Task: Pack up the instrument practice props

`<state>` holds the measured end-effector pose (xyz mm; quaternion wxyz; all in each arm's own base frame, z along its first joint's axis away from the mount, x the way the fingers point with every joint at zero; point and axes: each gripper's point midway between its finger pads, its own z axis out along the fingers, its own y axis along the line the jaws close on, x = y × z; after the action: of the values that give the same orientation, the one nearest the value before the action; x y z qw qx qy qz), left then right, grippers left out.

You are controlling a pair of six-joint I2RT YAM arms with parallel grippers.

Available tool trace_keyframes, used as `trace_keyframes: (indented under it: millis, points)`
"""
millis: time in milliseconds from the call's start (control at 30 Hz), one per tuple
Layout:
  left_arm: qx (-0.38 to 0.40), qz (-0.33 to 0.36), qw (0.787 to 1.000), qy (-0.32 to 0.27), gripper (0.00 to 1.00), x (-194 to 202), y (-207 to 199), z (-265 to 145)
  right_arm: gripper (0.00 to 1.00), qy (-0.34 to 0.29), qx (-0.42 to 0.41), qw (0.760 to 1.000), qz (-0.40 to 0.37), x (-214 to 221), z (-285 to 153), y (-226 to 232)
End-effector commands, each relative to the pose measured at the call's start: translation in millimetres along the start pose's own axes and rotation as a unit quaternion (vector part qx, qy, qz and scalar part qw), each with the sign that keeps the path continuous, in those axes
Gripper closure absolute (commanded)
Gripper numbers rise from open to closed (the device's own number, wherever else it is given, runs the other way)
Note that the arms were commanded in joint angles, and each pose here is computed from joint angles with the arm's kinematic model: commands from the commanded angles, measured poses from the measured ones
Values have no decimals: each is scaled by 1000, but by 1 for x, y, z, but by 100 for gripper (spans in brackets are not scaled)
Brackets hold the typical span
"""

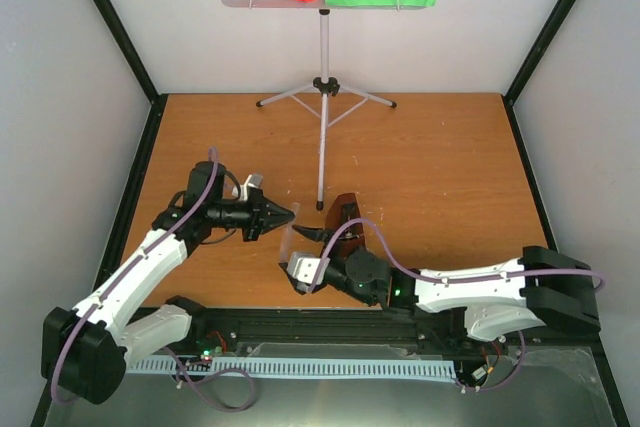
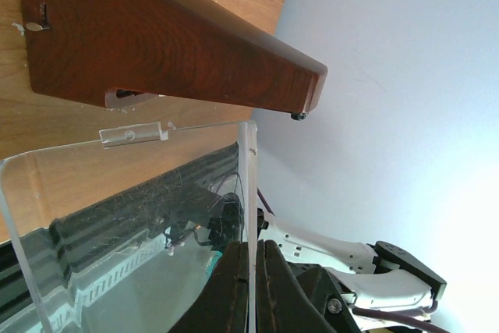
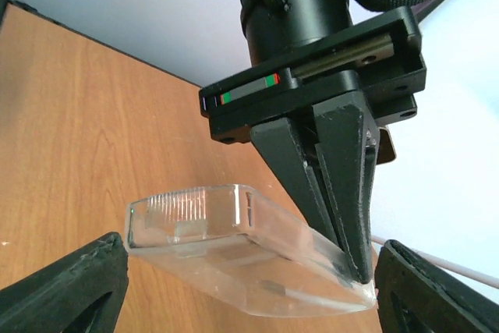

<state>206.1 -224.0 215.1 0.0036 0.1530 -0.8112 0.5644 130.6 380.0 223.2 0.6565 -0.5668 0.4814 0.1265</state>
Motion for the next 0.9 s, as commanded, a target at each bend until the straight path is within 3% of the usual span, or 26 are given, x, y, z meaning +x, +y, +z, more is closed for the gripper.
trace_keyframes:
  millis: [0,267,567,800,867]
  points:
    - [24,-11,1000,4,100,2,-11,-4,17,-2,57,998,-40,-5,7,-14]
    - [22,-10,1000,5,100,1,-11,-3,31,12,69,995,-65,1,19,-11]
    - [20,-13,1000,5,100,1,-10,-3,32,9,78,994,-75,1,22,-11]
    - [18,-15,1000,8,100,1,-5,-1,46,7,82,994,-77,1,21,-12]
    - [19,-13,1000,7,93,1,-3,-1,48,6,82,994,-75,1,20,-13]
